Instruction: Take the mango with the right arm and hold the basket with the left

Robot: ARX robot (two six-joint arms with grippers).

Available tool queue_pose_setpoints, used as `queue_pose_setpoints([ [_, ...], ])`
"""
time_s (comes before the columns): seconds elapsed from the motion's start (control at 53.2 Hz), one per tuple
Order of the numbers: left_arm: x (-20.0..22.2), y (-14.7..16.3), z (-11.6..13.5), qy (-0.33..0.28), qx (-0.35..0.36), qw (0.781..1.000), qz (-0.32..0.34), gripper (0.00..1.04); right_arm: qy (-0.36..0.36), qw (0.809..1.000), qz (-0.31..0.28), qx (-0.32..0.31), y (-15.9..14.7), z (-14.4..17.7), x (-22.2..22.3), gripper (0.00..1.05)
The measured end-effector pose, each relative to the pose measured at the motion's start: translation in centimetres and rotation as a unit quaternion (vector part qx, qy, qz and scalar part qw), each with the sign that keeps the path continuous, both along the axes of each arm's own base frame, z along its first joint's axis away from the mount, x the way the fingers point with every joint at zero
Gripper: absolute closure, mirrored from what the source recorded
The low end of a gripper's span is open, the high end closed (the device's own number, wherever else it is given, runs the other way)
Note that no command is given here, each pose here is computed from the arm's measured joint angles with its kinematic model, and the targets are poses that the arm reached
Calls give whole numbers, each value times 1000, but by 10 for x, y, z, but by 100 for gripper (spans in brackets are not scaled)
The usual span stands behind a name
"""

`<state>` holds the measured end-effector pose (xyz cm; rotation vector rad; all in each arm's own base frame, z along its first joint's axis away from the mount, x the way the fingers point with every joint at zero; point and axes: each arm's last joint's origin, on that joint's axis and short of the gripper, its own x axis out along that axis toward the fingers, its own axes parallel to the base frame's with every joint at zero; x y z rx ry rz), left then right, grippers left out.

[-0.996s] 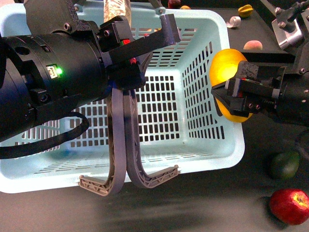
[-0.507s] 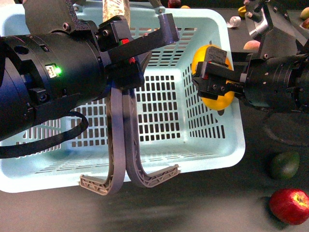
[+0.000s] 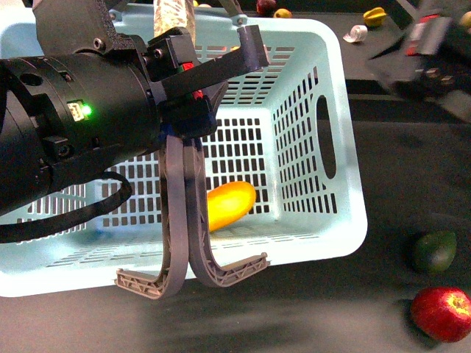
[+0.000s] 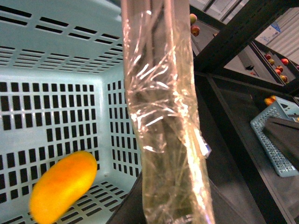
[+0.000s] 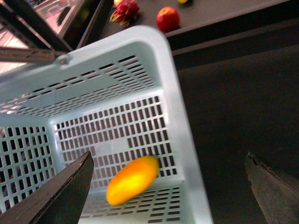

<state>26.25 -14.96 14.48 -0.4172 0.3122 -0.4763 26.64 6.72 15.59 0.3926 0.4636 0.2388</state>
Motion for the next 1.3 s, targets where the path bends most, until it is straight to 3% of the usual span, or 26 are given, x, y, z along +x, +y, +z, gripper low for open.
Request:
queue_pose_setpoints([
  [0.301, 0, 0, 0, 1, -1, 1000, 0, 98, -44, 989, -134, -47, -77, 17, -54, 8],
  [0.413, 0, 0, 0, 1, -1, 1000, 0, 98, -54, 983, -165, -65, -92, 18, -72, 8],
  [0.695, 0, 0, 0, 1, -1, 1000, -1, 98, -74, 975, -180, -104, -89, 2, -108, 8],
  [1.127, 0, 0, 0, 0, -1, 1000, -1, 98, -90, 971, -177, -131, -84, -3, -110, 8],
  [1.203, 0, 0, 0, 1, -1, 1000, -1, 98, -185, 961, -131, -156, -82, 1, -114, 24],
  [1.296, 0, 0, 0, 0, -1, 1000, 0, 98, -222, 950, -126, -181, -78, 9, -121, 46],
])
